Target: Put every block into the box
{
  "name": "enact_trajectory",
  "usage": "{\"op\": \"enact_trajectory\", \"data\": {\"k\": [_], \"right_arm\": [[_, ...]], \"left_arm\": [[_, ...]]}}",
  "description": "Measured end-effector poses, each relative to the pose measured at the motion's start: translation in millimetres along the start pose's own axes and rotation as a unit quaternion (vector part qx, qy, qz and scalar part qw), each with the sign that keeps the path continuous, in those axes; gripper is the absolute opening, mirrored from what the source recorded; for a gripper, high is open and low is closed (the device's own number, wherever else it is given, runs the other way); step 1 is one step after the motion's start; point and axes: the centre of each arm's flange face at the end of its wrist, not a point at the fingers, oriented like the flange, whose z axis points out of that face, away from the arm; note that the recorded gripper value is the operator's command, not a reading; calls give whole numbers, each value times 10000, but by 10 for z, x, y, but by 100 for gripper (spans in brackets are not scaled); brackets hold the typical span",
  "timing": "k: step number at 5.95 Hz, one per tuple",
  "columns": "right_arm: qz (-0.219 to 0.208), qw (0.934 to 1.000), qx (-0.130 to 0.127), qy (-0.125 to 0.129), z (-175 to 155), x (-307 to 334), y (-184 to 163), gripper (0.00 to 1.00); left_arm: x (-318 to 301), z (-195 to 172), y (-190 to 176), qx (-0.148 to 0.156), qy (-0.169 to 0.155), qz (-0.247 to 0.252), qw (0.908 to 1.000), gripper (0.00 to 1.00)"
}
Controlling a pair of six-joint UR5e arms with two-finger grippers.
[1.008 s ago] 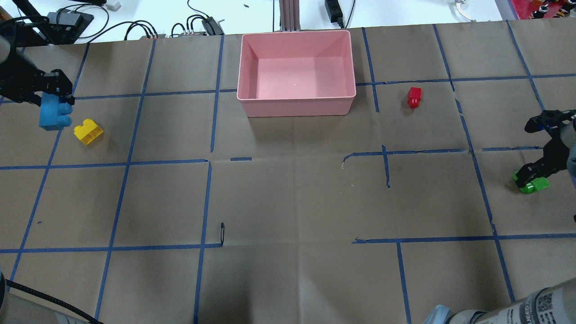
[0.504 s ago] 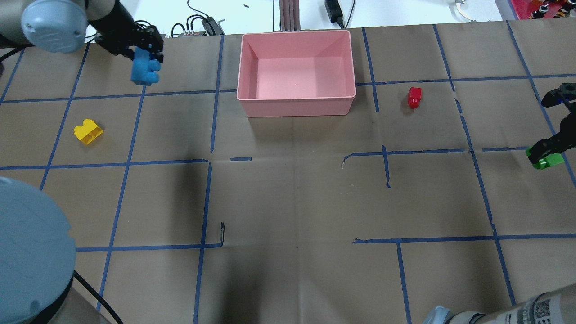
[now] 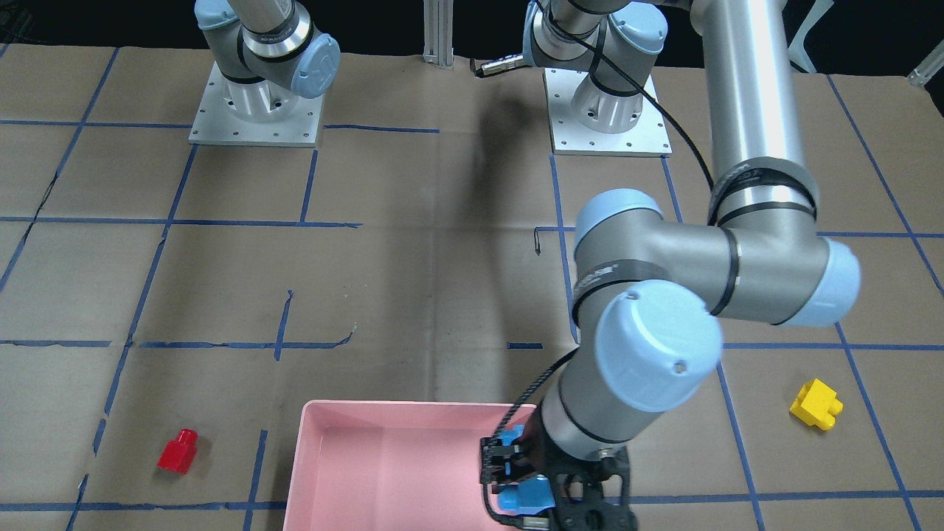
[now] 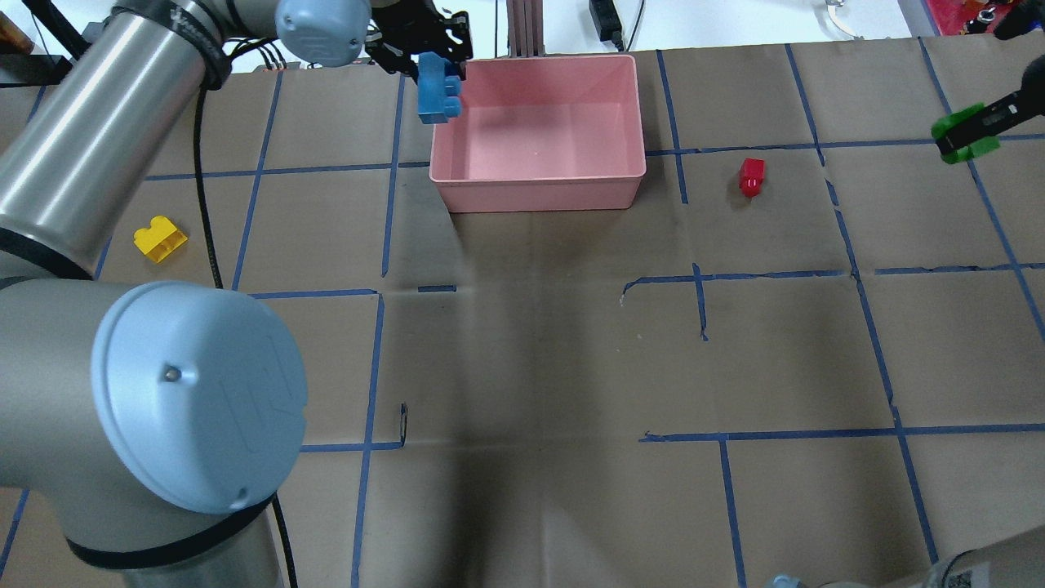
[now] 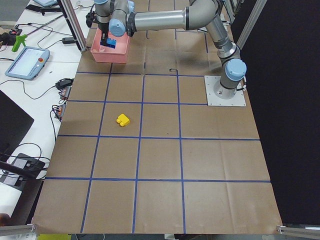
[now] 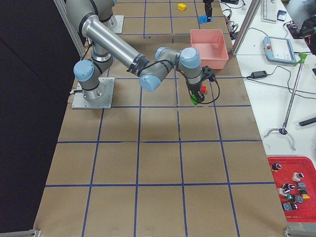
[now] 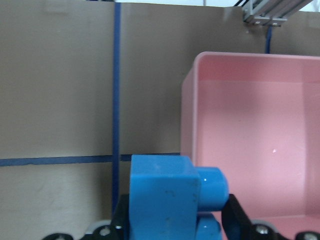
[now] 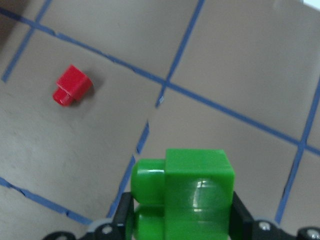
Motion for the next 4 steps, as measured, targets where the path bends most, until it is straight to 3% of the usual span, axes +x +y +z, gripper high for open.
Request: {"op": "enact_trajectory", "data": {"k": [1,2,4], "right_arm": [[-416,9986,329,-66,-83,-212,-469,2],[-804,9947,608,-189,-74,-467,-911,3],[-1411,9844,942,-473,85,-1026,-1638,3]], "left_arm": [[224,236,6,17,36,-36,10000,90],[304,355,-29,192,87,-46,9998,100],[335,344,-96,560,174,-176,9981,100]]}}
